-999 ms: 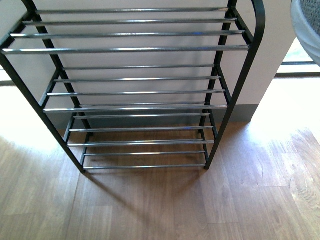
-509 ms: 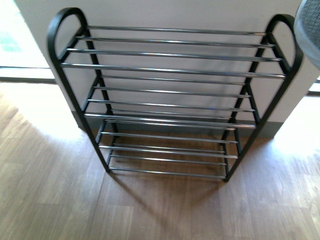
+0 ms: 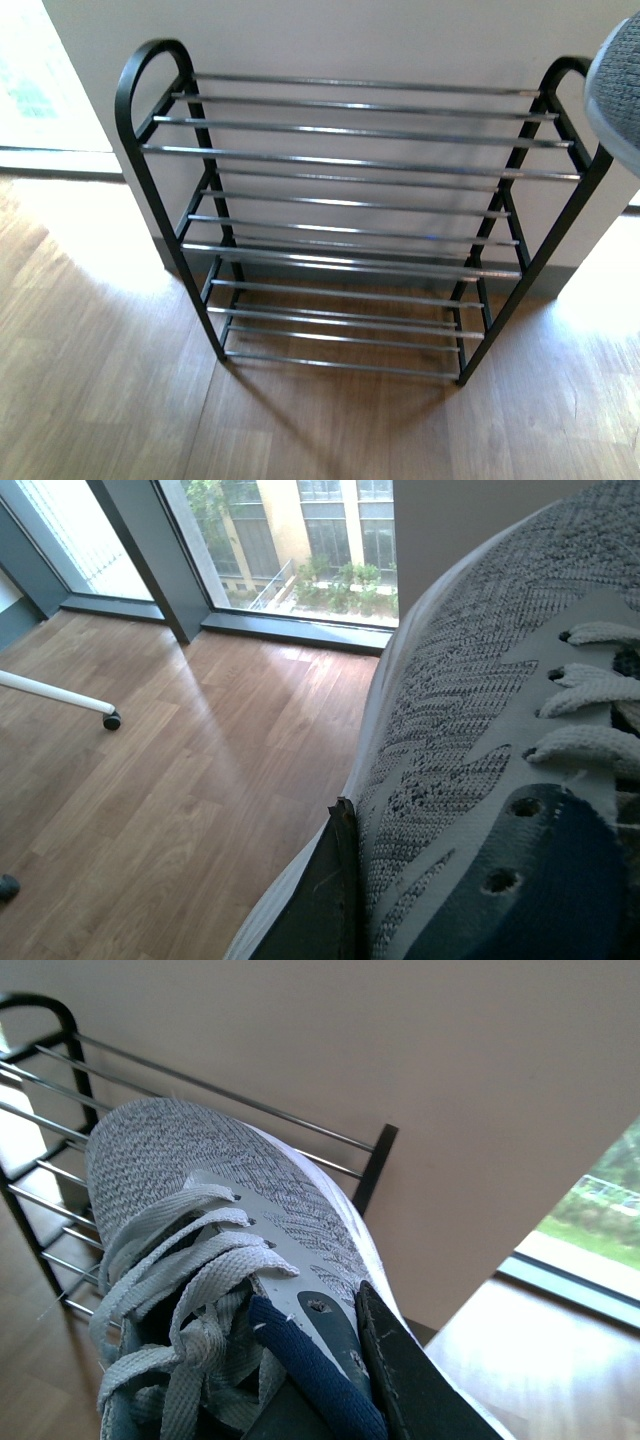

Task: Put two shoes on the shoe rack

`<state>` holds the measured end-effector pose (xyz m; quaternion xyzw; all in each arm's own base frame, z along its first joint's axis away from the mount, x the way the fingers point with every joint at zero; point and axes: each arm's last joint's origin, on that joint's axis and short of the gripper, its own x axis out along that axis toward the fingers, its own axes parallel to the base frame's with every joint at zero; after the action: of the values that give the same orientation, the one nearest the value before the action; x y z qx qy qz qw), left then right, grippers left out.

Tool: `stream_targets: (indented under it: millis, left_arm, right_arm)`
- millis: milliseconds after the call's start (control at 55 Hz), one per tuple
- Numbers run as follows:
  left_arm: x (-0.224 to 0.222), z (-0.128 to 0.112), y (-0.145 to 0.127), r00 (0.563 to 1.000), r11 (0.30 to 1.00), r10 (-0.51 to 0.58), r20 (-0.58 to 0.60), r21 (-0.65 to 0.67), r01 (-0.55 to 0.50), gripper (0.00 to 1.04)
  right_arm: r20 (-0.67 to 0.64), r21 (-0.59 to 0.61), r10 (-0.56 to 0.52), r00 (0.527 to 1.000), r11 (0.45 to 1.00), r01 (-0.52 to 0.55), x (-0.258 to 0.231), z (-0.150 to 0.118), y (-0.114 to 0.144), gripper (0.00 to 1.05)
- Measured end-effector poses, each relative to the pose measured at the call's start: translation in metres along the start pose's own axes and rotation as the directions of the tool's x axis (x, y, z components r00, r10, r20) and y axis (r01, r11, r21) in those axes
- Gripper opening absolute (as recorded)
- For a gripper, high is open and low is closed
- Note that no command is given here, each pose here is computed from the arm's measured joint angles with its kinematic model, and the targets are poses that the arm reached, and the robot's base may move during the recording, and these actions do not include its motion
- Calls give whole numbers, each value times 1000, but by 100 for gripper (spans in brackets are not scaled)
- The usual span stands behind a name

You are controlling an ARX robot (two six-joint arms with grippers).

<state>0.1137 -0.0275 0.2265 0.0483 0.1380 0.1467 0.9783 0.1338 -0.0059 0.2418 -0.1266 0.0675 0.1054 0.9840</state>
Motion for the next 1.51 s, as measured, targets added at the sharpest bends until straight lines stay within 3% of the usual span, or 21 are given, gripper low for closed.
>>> stream_targets:
  millis: [145, 254, 454, 690, 854, 981, 1090, 1181, 1253, 1381, 1508]
  left_arm:
    - [0, 0, 0, 1000, 1000, -8, -1, 0, 8, 2]
    - [0, 0, 0, 1000, 1000, -9, -1, 0, 9, 2]
    - [0, 0, 0, 1000, 1000, -5, 0, 0, 5, 2]
    - [0, 0, 0, 1000, 1000, -8, -1, 0, 8, 2]
    - [0, 0, 0, 1000, 1000, -7, -1, 0, 7, 2]
    - [0, 0, 0, 1000, 1000, -8, -1, 0, 8, 2]
    - [0, 0, 0, 1000, 1000, -8, -1, 0, 8, 2]
    - [0, 0, 0, 1000, 1000, -6, 0, 0, 6, 2]
    - [0, 0, 0, 1000, 1000, -8, -1, 0, 8, 2]
    - [0, 0, 0, 1000, 1000, -7, -1, 0, 7, 2]
    - [0, 0, 0, 1000, 1000, -8, -1, 0, 8, 2]
  right_arm:
    - [44, 206, 37, 998, 978, -45, 11, 15, 3, 1]
    - [65, 281, 40, 997, 958, -57, 30, 39, 3, 1]
    - [68, 320, 30, 997, 946, -50, 87, 75, 8, 1]
    - [-72, 384, 5, 997, 923, 23, 158, 76, 14, 1]
    - [-158, 490, -64, 985, 861, 135, 201, 79, 17, 1]
    - [-209, 586, -104, 972, 783, 209, 231, 83, 21, 1]
    - [-287, 658, -96, 953, 703, 269, 253, 79, 28, 1]
    - [-395, 727, -68, 916, 587, 357, 273, 66, 44, 1]
    - [-438, 743, -57, 897, 538, 397, 283, 54, 58, 1]
    - [-464, 729, -97, 880, 523, 442, 293, 45, 70, 1]
    - [-441, 730, -137, 887, 521, 443, 303, 39, 59, 1]
